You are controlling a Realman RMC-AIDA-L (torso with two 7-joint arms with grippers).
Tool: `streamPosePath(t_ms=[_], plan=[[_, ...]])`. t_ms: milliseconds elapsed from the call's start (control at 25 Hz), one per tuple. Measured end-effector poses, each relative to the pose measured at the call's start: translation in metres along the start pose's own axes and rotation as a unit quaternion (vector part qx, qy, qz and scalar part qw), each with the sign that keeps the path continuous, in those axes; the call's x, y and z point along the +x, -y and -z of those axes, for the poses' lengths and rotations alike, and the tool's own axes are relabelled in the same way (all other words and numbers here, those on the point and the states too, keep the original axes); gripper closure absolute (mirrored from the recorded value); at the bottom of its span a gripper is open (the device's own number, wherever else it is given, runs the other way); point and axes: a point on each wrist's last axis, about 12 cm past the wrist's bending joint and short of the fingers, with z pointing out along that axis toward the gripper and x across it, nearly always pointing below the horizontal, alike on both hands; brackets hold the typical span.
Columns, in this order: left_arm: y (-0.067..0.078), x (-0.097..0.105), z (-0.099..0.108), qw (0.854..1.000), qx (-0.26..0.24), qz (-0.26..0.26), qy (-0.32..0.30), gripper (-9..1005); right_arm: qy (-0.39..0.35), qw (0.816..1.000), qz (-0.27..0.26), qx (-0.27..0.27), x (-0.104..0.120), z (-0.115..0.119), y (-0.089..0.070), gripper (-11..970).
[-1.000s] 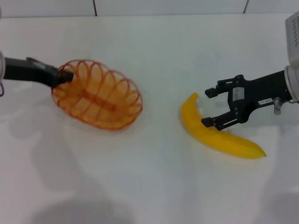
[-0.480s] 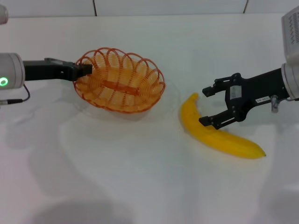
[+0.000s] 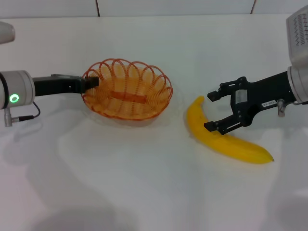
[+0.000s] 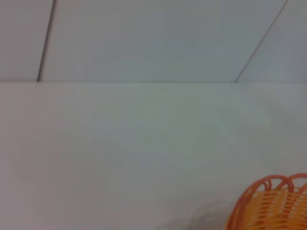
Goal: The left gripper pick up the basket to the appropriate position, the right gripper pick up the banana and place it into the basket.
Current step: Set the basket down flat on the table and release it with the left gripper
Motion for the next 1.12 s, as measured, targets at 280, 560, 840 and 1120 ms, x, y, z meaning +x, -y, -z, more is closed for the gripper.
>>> streamPosePath(t_ms=[280, 560, 840, 1120], plan=[[-0.001, 0.011, -0.005, 1.000, -0.014, 0.014, -0.008, 909, 0.000, 1.000, 0.000, 0.000, 0.000, 0.000, 0.000, 66], [0.001, 0.013, -0.007, 1.000, -0.011, 0.014, -0.004, 909, 0.000, 1.000, -0.003, 0.000, -0.001, 0.000, 0.000, 66], [0.004, 0.017, -0.012, 1.000, -0.009, 0.013, -0.003, 909, -0.003, 1.000, -0.001, -0.004, -0.003, -0.002, 0.000, 66], [0.005, 0.016, -0.014, 1.000, -0.010, 0.013, -0.002, 909, -0.003, 1.000, 0.000, -0.004, -0.004, -0.002, 0.000, 65]])
